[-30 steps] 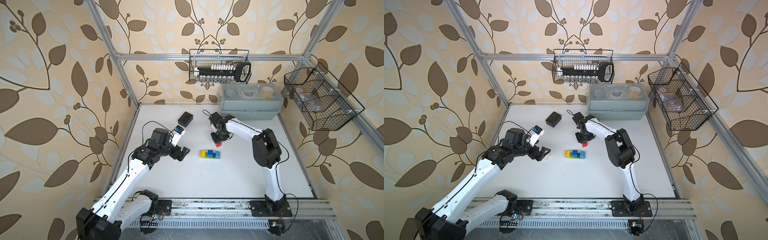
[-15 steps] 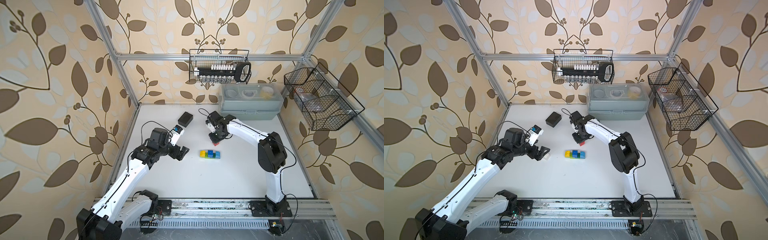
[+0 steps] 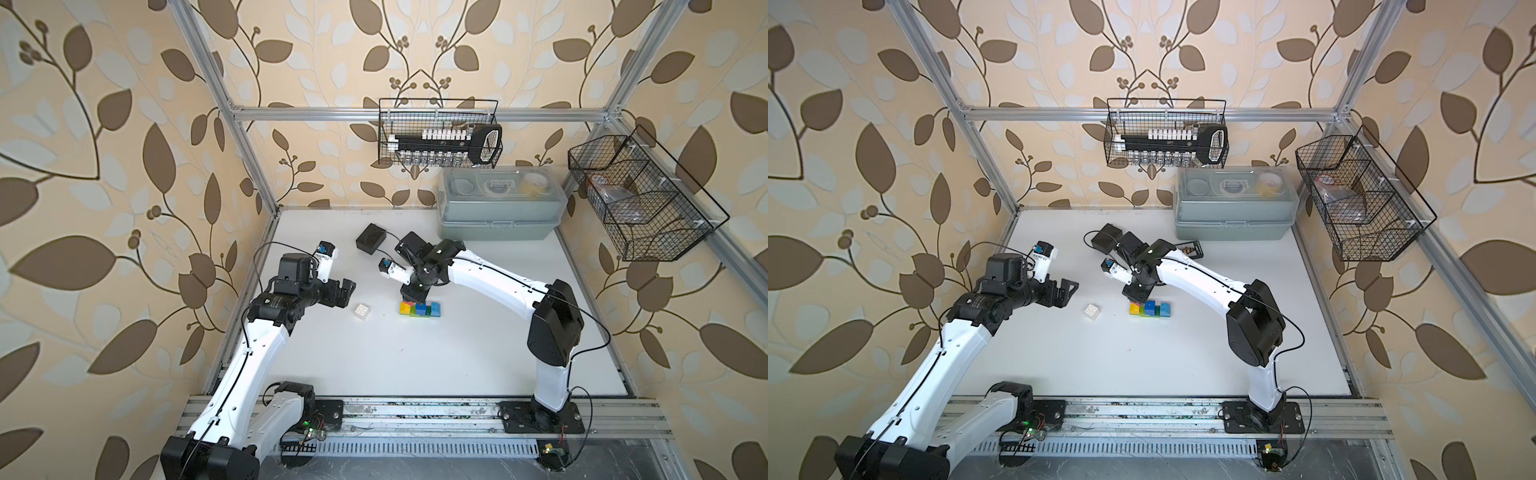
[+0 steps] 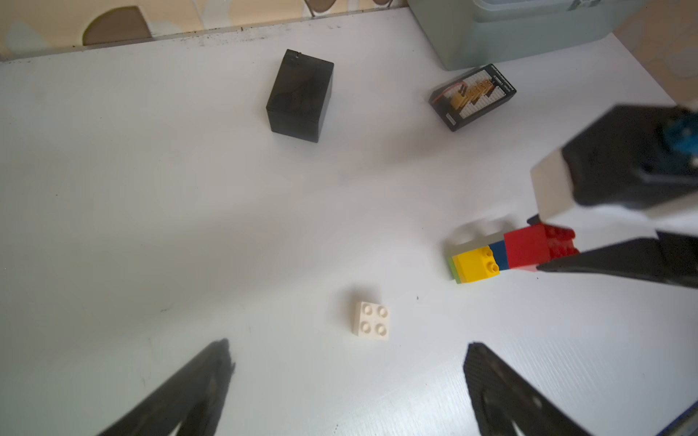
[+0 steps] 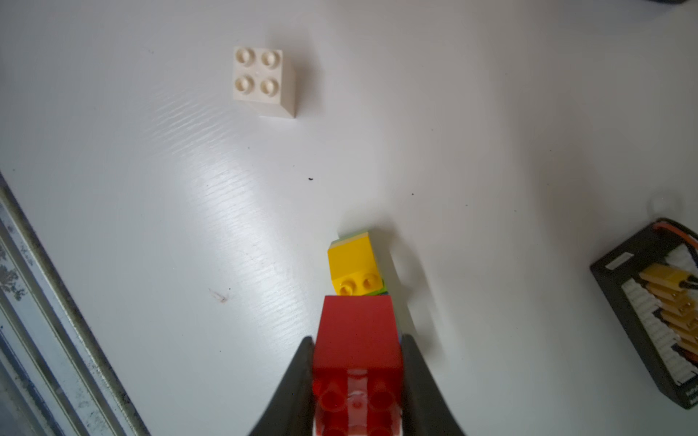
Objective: Assemble a fork with lego
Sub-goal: Place the lego brick at the center of the board.
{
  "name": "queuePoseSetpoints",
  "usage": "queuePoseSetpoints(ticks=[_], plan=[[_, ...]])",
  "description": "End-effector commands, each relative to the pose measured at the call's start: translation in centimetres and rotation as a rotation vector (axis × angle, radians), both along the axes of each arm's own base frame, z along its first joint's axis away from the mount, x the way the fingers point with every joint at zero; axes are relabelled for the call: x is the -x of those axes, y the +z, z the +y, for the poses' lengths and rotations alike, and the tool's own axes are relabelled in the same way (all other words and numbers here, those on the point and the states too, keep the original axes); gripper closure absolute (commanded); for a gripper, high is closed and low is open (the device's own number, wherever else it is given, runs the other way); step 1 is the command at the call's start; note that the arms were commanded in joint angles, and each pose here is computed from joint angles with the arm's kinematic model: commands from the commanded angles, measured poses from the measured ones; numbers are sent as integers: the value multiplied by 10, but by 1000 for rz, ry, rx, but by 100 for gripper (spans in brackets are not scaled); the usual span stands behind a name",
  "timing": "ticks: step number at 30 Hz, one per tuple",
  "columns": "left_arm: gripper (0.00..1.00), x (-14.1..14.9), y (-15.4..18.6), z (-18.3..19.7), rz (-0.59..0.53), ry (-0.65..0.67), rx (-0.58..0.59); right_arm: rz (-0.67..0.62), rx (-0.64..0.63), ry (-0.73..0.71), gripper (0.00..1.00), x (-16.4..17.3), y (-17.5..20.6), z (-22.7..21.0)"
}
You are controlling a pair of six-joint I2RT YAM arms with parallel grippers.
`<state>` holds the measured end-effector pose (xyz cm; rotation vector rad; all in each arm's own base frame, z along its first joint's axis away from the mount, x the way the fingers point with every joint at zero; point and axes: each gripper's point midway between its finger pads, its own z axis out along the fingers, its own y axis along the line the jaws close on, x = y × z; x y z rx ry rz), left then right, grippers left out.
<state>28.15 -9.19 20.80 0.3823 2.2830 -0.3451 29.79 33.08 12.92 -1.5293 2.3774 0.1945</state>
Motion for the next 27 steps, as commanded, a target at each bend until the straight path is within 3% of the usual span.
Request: queuePoseSetpoints(ticks=[1, 14, 23, 27], plan=[[1, -6, 10, 6, -15, 56, 22, 40, 66, 132, 100, 28, -16, 0], [1, -15, -13, 37, 63, 209, 32, 52, 92, 266, 99, 62, -59, 27], [1, -17, -14, 40, 37, 213, 15, 48, 118, 266, 79, 58, -81, 32], [1, -17, -17, 40, 44, 215, 19, 56, 137, 265, 76, 57, -89, 31]])
